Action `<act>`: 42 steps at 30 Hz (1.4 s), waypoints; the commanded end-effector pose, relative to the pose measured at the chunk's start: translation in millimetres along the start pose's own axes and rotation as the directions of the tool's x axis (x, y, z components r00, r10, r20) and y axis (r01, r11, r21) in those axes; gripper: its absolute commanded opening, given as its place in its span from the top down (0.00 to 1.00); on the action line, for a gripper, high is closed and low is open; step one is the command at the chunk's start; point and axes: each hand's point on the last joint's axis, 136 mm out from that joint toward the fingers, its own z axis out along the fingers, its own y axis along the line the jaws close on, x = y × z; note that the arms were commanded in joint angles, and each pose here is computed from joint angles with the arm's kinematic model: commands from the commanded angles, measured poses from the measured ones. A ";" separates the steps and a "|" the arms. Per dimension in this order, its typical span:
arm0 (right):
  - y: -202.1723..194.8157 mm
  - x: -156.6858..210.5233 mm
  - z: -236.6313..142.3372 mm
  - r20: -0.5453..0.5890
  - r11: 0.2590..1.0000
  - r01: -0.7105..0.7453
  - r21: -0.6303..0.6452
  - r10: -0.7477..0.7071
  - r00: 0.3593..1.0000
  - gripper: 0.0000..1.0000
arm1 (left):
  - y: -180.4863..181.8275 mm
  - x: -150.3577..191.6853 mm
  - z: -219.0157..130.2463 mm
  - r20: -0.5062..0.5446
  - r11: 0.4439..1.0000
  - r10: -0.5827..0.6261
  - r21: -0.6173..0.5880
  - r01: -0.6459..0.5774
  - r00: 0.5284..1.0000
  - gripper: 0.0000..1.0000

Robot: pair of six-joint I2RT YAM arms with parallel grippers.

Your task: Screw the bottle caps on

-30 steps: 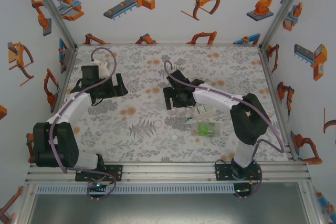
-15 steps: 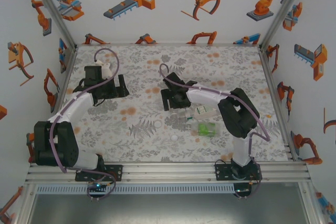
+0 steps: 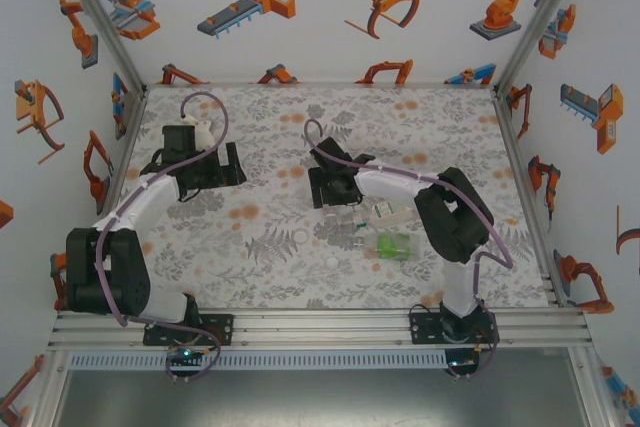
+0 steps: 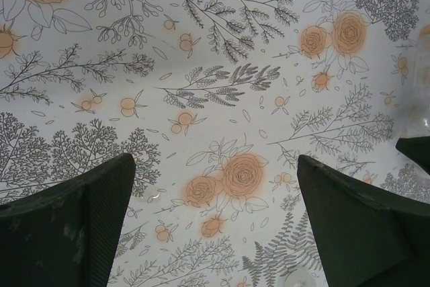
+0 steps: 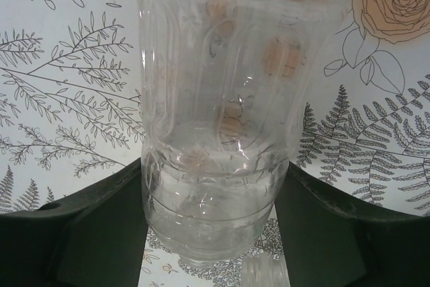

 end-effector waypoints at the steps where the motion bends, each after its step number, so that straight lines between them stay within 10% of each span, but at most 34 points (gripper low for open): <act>1: -0.2 -7.0 -8.3 0.036 1.000 0.014 0.012 -0.015 0.999 0.49 | -2.7 -7.1 -0.8 0.002 1.000 0.003 0.001 -0.003 1.000 0.00; 9: 9.5 -40.5 -64.7 0.154 0.968 0.252 0.007 -0.250 0.956 0.58 | -4.7 -5.1 -8.2 -0.001 1.000 0.025 0.006 -0.025 1.000 0.00; 14: 10.3 -44.7 -105.5 0.196 0.836 0.547 0.053 -0.546 0.815 0.60 | -24.8 -11.4 -22.6 0.018 0.995 0.031 0.099 -0.033 0.999 0.00; 21: 14.7 -28.6 -166.0 0.298 0.395 0.895 0.208 -0.897 0.327 0.63 | -76.7 -48.0 -68.6 0.109 0.946 0.065 0.310 -0.096 0.992 0.02; 27: 12.7 -18.2 -193.2 0.146 0.002 0.903 0.430 -0.987 -0.068 0.72 | -139.6 -67.6 -120.5 0.190 0.838 0.155 0.495 -0.231 0.969 0.03; 35: 40.6 -7.5 -225.6 -0.044 -0.348 0.688 0.637 -0.908 -0.418 0.78 | -217.2 -40.4 -171.1 0.241 0.642 0.340 0.647 -0.411 0.909 0.02; 42: 63.5 7.9 -251.6 -0.103 -0.443 0.579 0.684 -0.845 -0.524 0.81 | -251.7 -9.3 -192.8 0.255 0.503 0.444 0.722 -0.475 0.859 0.02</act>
